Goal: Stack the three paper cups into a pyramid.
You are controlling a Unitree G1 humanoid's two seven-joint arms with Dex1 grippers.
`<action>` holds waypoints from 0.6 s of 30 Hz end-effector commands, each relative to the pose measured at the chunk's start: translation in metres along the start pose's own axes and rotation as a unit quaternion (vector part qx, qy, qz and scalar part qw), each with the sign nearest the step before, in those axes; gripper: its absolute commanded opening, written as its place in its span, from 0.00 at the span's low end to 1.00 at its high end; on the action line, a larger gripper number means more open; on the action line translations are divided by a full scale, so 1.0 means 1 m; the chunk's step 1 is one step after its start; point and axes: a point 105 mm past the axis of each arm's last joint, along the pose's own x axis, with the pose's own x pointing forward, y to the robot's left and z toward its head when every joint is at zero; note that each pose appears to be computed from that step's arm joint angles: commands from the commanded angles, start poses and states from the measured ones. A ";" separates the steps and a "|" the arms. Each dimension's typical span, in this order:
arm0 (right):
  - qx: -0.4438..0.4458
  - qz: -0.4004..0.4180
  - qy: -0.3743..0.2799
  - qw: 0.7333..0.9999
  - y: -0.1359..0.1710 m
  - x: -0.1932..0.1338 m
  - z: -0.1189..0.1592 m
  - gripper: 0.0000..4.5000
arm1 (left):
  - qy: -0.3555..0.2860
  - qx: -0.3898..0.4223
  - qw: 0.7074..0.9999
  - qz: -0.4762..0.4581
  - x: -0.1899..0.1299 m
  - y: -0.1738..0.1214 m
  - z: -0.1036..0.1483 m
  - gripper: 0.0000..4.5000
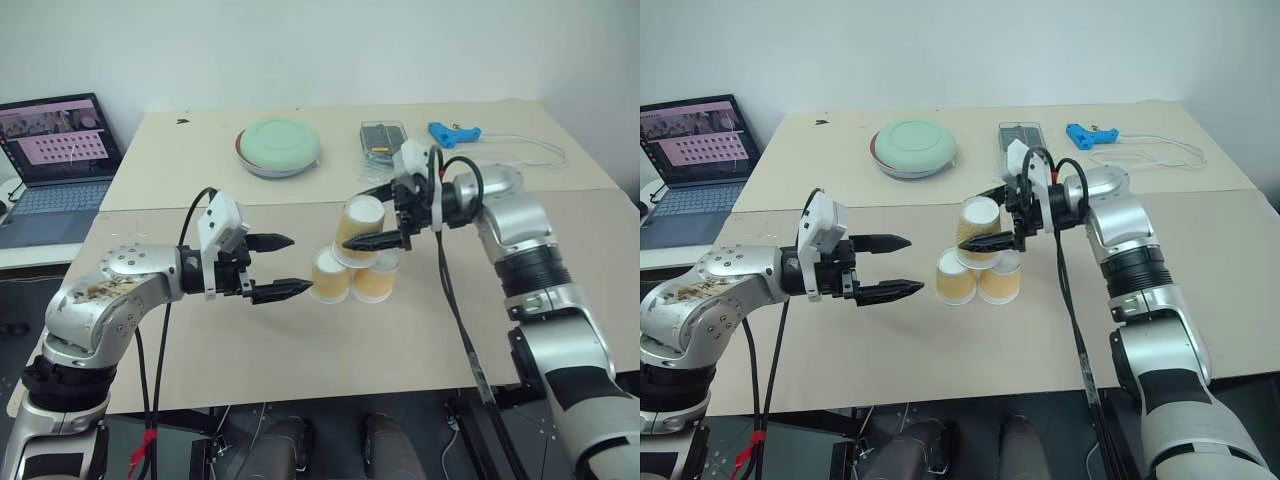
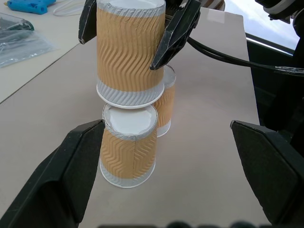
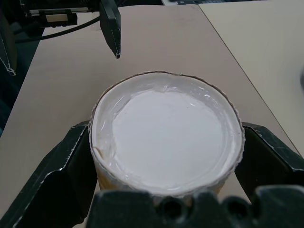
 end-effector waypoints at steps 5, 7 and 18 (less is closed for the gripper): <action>-0.052 -0.003 -0.035 0.998 0.004 -0.015 0.044 0.99 | -0.014 0.026 1.000 0.005 -0.002 0.003 0.013 1.00; -0.058 -0.005 -0.039 0.998 0.005 -0.017 0.049 0.99 | -0.015 0.026 1.000 0.004 -0.002 0.004 0.012 1.00; -0.073 -0.116 -0.150 0.979 -0.005 -0.074 0.119 0.99 | -0.036 0.027 0.998 0.042 -0.004 0.013 0.018 1.00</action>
